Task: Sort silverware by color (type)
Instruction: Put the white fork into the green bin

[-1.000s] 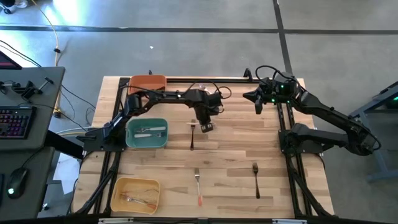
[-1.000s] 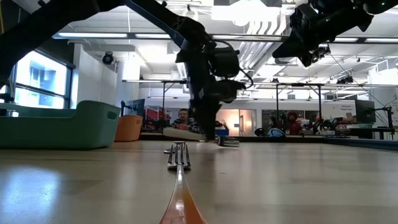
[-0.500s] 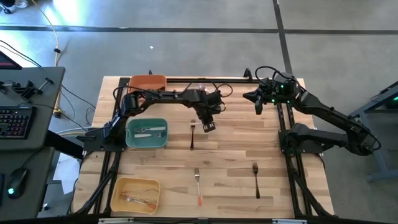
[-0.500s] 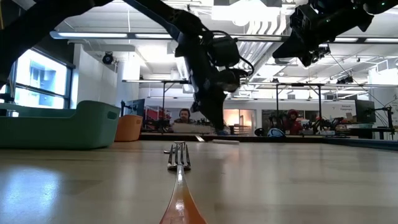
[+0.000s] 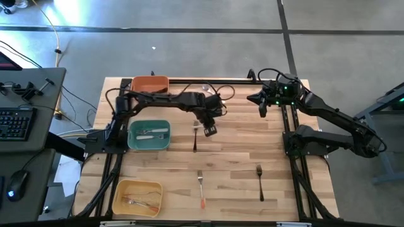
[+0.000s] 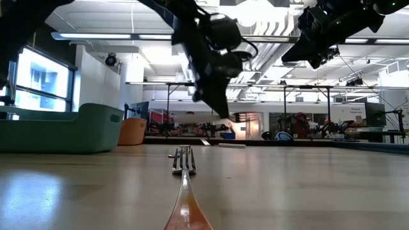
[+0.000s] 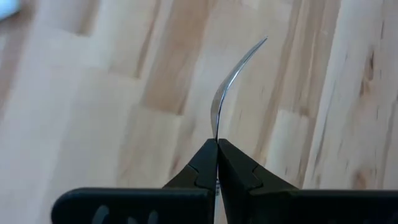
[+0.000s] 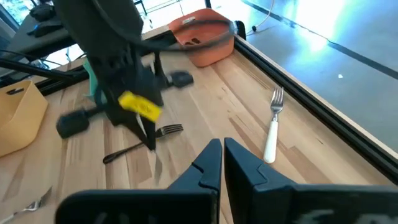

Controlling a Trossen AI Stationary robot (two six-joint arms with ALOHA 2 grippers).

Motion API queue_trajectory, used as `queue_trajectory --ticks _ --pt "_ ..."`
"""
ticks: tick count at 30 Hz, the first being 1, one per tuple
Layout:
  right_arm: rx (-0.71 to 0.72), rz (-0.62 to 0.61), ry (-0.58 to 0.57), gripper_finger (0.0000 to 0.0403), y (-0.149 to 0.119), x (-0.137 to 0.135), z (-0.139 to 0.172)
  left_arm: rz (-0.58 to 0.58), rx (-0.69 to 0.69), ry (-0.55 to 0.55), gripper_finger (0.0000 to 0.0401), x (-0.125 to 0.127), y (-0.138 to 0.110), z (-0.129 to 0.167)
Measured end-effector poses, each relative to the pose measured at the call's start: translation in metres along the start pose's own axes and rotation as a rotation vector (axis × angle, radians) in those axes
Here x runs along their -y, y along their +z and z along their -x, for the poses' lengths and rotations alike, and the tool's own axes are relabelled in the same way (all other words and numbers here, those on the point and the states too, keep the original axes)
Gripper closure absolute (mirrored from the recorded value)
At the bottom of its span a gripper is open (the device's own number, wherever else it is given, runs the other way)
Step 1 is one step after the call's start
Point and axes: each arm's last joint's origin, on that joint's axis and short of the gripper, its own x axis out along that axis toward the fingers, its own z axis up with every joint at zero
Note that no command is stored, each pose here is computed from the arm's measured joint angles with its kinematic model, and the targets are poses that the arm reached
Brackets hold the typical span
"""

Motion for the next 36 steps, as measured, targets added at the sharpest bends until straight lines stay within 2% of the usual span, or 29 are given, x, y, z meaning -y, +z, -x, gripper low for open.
queue_trajectory --ticks 4,8,12,21,25,31,33,36 --pt "0.003 0.014 -0.001 0.0403 0.0 0.0 0.0 0.008 -0.015 0.023 0.0401 -0.003 -0.012 0.02" --pt "0.003 0.019 -0.001 0.0403 0.0 0.0 0.0 0.037 -0.032 0.031 0.0401 -0.006 -0.038 0.033" --pt "0.002 0.027 -0.005 0.0403 0.0 0.0 0.0 0.049 -0.048 0.054 0.0401 -0.007 -0.07 0.052" --pt "0.005 -0.006 -0.113 0.0403 0.001 0.007 -0.008 0.084 -0.054 0.098 0.0401 -0.02 -0.147 0.094" --pt "0.024 -0.083 -0.156 0.0403 0.003 0.009 -0.011 0.12 -0.068 0.096 0.0401 -0.029 -0.18 0.102" --pt "0.07 -0.165 -0.195 0.0403 0.006 0.01 -0.011 0.149 -0.085 0.085 0.0401 -0.037 -0.216 0.101" --pt "0.083 -0.185 -0.215 0.0403 0.007 0.01 -0.011 0.163 -0.114 0.084 0.0401 -0.041 -0.224 0.095" --pt "0.099 -0.21 -0.22 0.0403 0.008 0.01 -0.011 0.166 -0.12 0.083 0.0401 -0.047 -0.22 0.09"
